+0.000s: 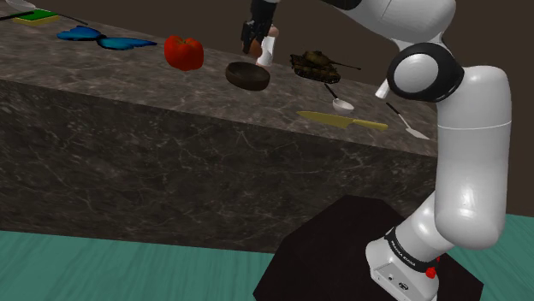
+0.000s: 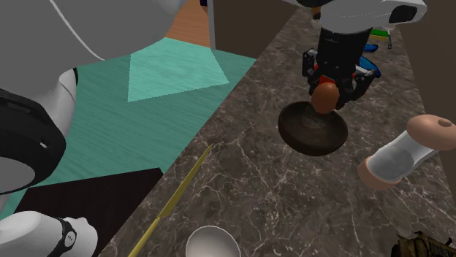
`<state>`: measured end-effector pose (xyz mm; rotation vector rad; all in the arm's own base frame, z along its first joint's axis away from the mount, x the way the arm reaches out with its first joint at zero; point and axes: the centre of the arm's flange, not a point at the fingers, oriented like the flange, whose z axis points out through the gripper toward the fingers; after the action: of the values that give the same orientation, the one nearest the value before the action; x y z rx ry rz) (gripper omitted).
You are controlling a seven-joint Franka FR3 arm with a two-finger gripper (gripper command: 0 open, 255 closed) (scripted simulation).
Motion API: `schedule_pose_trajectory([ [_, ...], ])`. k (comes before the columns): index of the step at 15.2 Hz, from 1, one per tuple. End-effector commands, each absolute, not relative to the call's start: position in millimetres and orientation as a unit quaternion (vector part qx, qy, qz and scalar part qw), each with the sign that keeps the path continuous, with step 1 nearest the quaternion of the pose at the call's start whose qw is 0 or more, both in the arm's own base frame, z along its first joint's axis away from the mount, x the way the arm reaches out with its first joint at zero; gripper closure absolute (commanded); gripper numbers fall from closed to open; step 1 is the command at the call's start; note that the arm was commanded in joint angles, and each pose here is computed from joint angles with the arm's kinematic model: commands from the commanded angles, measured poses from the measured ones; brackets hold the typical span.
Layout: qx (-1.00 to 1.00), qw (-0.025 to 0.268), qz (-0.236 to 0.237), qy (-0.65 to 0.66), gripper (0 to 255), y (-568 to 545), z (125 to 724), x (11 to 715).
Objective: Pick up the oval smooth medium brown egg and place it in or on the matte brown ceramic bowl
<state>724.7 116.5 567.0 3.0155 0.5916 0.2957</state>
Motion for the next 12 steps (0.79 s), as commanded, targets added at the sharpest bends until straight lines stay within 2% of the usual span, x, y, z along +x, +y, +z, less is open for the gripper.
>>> schedule_pose_trajectory([
  [1,0.976,0.027,0.096,0.192,255,117,557,725],
  [8,0.976,0.027,0.096,0.192,255,117,520,725],
  [12,0.976,0.027,0.096,0.192,255,117,520,725],
])
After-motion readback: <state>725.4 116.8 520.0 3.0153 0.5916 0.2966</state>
